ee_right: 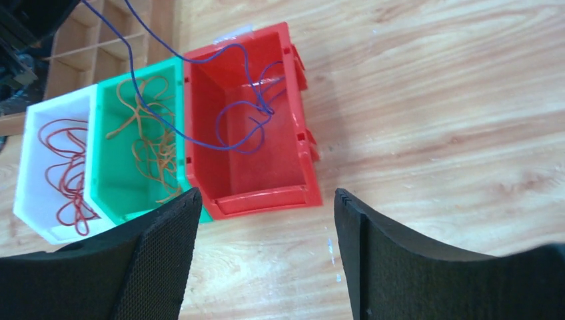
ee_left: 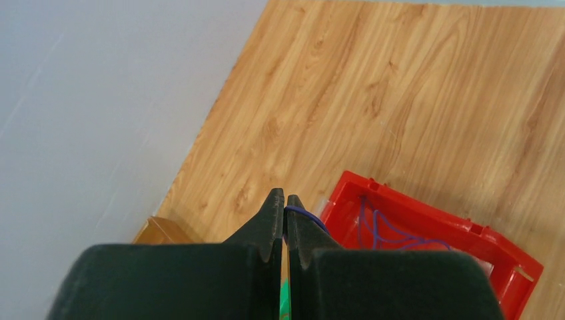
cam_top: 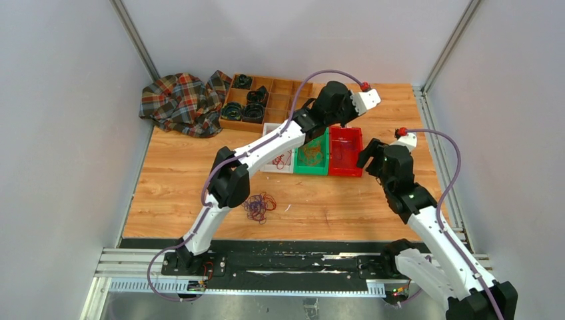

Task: Untangle the cables

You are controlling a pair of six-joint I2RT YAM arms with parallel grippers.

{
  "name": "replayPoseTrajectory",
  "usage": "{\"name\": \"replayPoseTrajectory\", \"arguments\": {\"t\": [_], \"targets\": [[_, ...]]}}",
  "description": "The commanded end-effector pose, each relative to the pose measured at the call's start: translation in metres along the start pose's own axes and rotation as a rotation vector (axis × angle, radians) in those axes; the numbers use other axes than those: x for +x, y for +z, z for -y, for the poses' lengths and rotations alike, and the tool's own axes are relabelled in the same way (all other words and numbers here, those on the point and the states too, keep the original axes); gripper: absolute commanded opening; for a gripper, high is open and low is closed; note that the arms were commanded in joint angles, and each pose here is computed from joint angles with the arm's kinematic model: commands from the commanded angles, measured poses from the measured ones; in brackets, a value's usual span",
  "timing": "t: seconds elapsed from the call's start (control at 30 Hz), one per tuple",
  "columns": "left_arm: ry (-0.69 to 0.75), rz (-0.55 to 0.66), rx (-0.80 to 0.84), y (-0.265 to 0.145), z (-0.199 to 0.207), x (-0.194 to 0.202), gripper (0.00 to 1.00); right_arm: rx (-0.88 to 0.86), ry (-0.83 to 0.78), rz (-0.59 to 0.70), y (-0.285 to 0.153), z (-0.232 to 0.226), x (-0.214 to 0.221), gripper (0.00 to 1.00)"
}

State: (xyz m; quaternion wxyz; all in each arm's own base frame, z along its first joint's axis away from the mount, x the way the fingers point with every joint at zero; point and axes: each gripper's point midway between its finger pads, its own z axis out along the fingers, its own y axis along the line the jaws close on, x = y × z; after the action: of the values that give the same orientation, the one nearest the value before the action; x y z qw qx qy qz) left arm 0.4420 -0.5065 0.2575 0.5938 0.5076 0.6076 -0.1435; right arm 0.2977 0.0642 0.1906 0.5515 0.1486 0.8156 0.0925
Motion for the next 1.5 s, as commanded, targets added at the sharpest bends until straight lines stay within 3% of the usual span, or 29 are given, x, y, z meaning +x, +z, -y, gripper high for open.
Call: {"name": "replayPoseTrajectory", "arguments": {"t": [0.0,0.17,0.3,0.5,0.73,0.77,0.9,1.03,1.13,1.33,1.47], "targets": [[0.054,-0.081,0.027,0.012,0.021,0.033,0.0,0.099,-0.01,-0.057,-0.008,0.023,0.006,0.74],[0.065,-0.132,0.054,0.016,0.032,0.054,0.01,0.124,0.03,-0.056,-0.01,0.033,0.01,0.75],[0.108,-0.186,0.055,0.015,0.047,0.071,0.0,0.086,0.023,-0.046,-0.007,0.029,0.0,0.7],[0.124,-0.219,0.074,0.018,0.064,0.089,0.0,0.064,0.103,-0.064,-0.006,0.032,0.004,0.66],[0.108,-0.225,0.079,0.032,0.075,0.109,0.01,0.057,0.117,0.0,-0.019,0.036,-0.014,0.67],[0.112,-0.224,0.088,0.035,0.076,0.108,0.05,0.051,0.119,0.003,-0.02,0.035,-0.015,0.67],[0.137,-0.23,0.172,0.039,0.072,0.108,0.43,0.031,0.126,0.011,-0.027,0.033,-0.02,0.68],[0.106,-0.243,0.203,0.04,0.057,0.105,0.66,0.014,0.137,0.032,-0.034,0.031,-0.028,0.68],[0.123,-0.221,0.251,0.028,0.056,0.091,0.9,0.007,0.155,0.031,-0.036,0.029,-0.03,0.68],[0.238,-0.249,0.265,0.001,0.038,0.083,0.97,-0.009,0.18,0.042,-0.04,0.022,-0.042,0.68],[0.22,-0.256,0.227,-0.006,0.028,0.073,0.98,-0.06,0.2,0.012,-0.036,0.011,-0.038,0.69]]}}
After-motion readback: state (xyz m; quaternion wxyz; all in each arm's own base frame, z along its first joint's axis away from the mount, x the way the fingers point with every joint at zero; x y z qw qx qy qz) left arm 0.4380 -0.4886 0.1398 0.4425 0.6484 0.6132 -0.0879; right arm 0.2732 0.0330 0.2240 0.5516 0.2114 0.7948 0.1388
